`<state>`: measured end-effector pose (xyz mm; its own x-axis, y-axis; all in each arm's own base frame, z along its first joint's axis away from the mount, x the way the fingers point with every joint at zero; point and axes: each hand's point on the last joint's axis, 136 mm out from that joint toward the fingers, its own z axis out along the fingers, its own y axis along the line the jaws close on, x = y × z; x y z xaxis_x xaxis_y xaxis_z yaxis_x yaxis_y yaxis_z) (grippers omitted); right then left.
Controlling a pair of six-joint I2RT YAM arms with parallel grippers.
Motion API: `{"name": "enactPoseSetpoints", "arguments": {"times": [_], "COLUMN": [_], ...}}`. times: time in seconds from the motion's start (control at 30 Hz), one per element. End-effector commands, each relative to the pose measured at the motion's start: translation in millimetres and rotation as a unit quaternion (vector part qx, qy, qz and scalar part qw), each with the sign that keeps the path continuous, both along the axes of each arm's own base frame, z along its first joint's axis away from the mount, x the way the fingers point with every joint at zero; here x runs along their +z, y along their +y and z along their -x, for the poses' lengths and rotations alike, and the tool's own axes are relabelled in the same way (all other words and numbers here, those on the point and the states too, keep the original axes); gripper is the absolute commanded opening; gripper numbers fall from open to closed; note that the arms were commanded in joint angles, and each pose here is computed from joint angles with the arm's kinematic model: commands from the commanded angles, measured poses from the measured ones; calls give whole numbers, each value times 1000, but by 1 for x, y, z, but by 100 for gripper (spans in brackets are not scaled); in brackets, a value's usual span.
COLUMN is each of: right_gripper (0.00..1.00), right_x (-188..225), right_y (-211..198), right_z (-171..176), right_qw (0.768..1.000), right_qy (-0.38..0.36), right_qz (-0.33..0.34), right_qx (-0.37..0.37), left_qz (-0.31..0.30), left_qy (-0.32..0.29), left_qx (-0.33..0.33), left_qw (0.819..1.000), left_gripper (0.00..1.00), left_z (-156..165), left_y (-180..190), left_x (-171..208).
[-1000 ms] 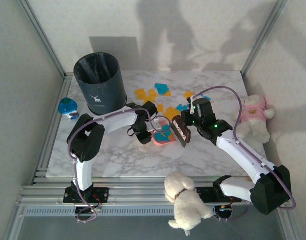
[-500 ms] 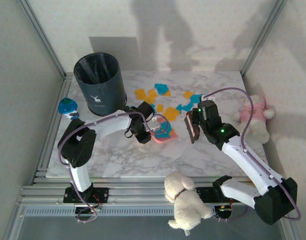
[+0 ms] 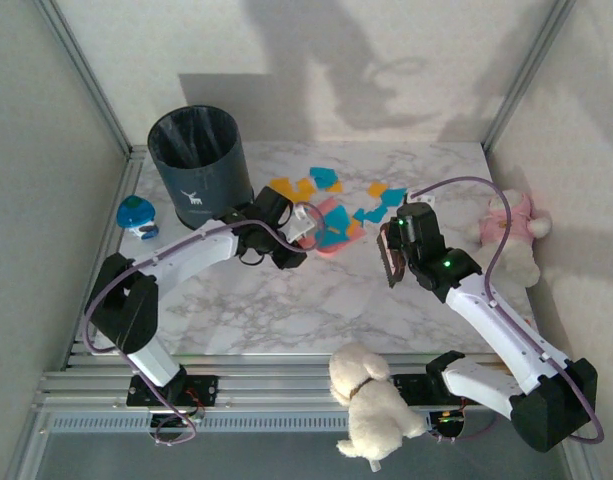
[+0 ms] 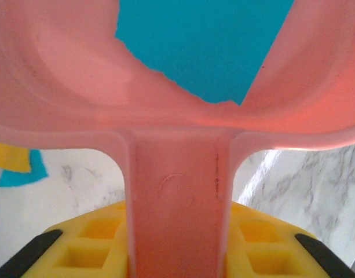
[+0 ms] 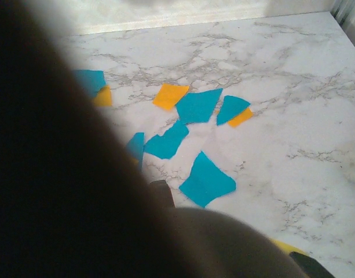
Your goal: Sweep away the paper scraps from the table
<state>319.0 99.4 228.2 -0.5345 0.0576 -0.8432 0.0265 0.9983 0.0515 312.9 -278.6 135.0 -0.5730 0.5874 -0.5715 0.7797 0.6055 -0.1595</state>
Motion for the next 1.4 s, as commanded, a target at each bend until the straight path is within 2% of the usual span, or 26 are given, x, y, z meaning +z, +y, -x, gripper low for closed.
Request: {"name": "enactPoseSetpoints", "arguments": {"times": [0.0, 0.4, 0.57, 0.93, 1.37], "right_gripper": [0, 0, 0, 0, 0], "right_x": [7, -2, -2, 0, 2], "right_y": [0, 7, 9, 10, 10], "right_z": [-3, -6, -8, -7, -7], "right_qw": [1000, 1000, 1000, 1000, 1000], "right_qy": [-17, -2, 0, -2, 0], "right_qz": [-8, -12, -14, -17, -13], "right_qx": [-6, 4, 8, 10, 12], "left_qz": [80, 193, 238, 292, 359], "left_qy": [-20, -15, -31, -36, -38], "left_qx": [37, 87, 117, 160, 241], "left_qw": [996, 977, 964, 942, 901], "left_gripper": [0, 0, 0, 0, 0], "left_z": [-16, -50, -67, -88, -116], "left_y": [-12, -16, -12, 3, 52], "left_x": [42, 104, 138, 188, 227]}}
